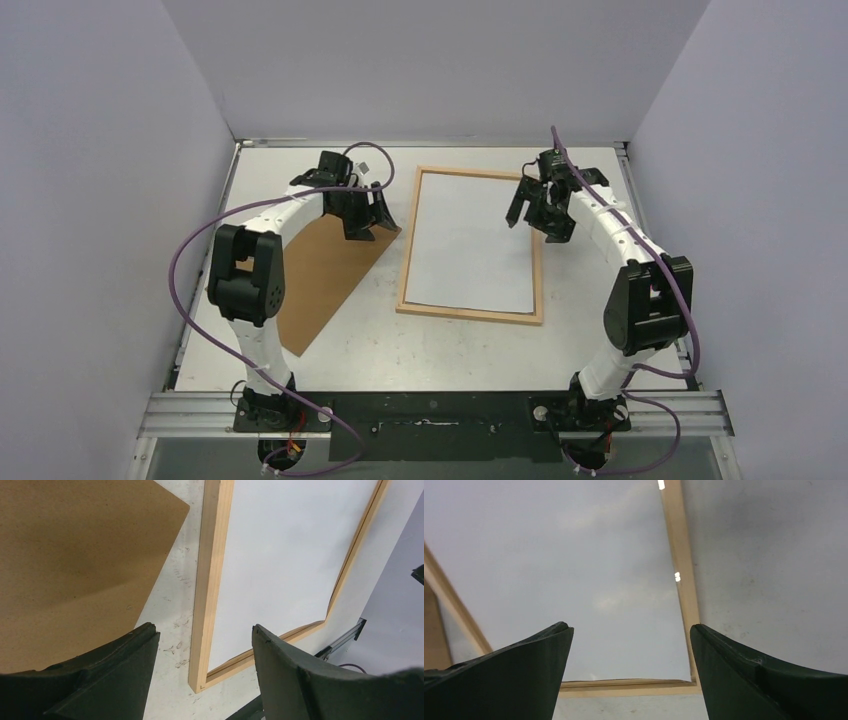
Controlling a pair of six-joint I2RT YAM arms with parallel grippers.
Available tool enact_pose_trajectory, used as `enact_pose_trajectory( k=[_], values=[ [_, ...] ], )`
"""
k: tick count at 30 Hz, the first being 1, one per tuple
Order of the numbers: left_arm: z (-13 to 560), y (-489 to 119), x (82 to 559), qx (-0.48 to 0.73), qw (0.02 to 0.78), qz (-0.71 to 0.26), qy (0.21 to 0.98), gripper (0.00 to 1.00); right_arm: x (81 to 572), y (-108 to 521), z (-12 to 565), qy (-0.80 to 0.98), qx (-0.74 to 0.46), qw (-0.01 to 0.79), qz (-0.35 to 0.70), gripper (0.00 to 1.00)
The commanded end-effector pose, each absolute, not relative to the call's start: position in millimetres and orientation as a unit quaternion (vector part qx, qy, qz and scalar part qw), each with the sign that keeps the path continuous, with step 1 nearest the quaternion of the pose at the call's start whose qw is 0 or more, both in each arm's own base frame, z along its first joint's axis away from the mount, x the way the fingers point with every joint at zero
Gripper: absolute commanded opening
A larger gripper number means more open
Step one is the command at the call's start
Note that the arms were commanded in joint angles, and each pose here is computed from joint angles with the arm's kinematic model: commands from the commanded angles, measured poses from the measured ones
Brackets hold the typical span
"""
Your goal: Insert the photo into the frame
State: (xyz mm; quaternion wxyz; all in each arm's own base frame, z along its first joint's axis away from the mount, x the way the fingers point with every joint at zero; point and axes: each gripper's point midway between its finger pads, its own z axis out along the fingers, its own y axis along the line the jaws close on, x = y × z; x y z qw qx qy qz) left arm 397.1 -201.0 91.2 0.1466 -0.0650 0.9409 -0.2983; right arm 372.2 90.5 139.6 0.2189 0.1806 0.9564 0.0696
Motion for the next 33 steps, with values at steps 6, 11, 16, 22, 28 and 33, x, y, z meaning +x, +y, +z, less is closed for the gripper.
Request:
enact_pose_trajectory(
  k=[6, 11, 16, 22, 28, 33],
  values=[
    [72, -218, 366, -0.044, 0.106, -0.296, 0.948, 0.66, 330, 52, 98, 0.973, 0.139, 0.182, -0.029, 0.88],
    [59, -225, 348, -0.037, 0.084, -0.301, 0.949, 0.66, 293, 50, 74, 0.981, 0.134, 0.136, -0.027, 0.80],
    [56, -229, 340, -0.021, 0.075, -0.297, 0.952, 0.66, 259, 50, 59, 0.989, 0.128, 0.074, -0.027, 0.63],
    [47, -228, 335, -0.016, 0.064, -0.284, 0.957, 0.65, 232, 55, 60, 0.989, 0.135, 0.060, -0.002, 0.62],
    [41, -228, 333, -0.016, 0.059, -0.280, 0.958, 0.63, 218, 49, 55, 0.989, 0.140, 0.048, -0.017, 0.54],
    [40, -230, 332, -0.013, 0.058, -0.279, 0.958, 0.62, 223, 48, 45, 0.989, 0.140, 0.051, -0.023, 0.51]
  ],
)
